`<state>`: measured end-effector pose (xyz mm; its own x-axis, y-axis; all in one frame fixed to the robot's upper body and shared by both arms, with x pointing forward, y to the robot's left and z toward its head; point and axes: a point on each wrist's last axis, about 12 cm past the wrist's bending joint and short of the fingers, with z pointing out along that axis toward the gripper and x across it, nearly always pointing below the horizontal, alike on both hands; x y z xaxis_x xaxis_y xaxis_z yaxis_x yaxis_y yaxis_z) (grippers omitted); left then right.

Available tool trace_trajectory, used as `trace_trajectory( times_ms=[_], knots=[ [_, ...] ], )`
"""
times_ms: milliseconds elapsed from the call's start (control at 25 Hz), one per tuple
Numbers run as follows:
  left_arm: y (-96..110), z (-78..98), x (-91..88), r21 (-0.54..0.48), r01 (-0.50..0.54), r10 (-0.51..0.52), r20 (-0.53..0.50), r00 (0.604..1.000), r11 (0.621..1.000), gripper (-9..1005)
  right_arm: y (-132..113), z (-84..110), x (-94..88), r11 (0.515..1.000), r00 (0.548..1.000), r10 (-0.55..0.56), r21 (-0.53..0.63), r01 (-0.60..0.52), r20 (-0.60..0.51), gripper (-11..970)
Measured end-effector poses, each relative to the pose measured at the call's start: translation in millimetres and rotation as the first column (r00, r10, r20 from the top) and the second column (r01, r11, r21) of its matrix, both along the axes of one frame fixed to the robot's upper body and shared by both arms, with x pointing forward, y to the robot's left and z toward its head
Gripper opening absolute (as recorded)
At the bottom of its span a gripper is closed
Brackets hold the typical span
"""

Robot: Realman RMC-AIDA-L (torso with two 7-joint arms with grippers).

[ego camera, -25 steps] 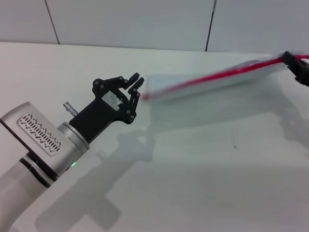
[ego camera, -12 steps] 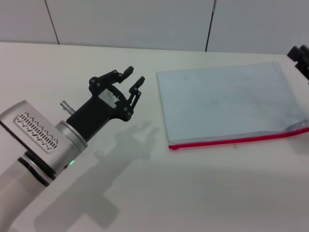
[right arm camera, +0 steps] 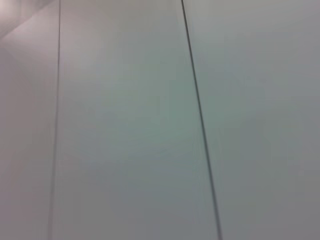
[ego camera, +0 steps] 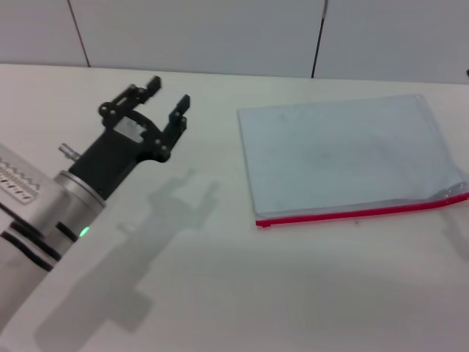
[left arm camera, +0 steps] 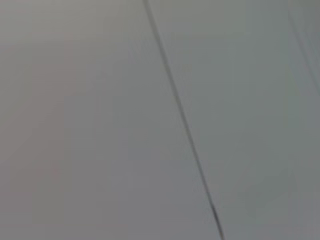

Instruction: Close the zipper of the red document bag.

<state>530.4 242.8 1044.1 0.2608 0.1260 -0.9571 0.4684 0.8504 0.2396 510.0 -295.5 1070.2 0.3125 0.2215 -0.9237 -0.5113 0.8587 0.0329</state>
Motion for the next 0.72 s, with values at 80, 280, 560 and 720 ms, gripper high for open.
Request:
trace_trajectory(
  times_ms=[80,280,560,720],
  knots=[
    [6.8,2.2,-0.8,-0.038,-0.008,0.008,0.002,1.000,0.999,375,1.8,-1.3,-0.6,0.999,0.999,-0.046,-0.012,0.046,0.020,689],
    [23.2,9.6,-1.2,-0.162,-0.017,0.016,-0.005,1.000,0.987,529,4.7,-4.5,-4.9,0.994,0.993,-0.110,-0.021,0.111,0.043,721],
    [35.9,14.9,-1.3,-0.276,-0.003,-0.007,-0.035,0.999,0.961,539,6.1,-5.0,-6.0,0.990,0.989,-0.138,-0.020,0.139,0.054,715],
    [37.7,18.7,-2.2,-0.308,0.015,-0.022,-0.020,1.000,0.951,537,6.5,-5.2,-6.0,0.990,0.989,-0.136,-0.019,0.137,0.052,714]
  ],
)
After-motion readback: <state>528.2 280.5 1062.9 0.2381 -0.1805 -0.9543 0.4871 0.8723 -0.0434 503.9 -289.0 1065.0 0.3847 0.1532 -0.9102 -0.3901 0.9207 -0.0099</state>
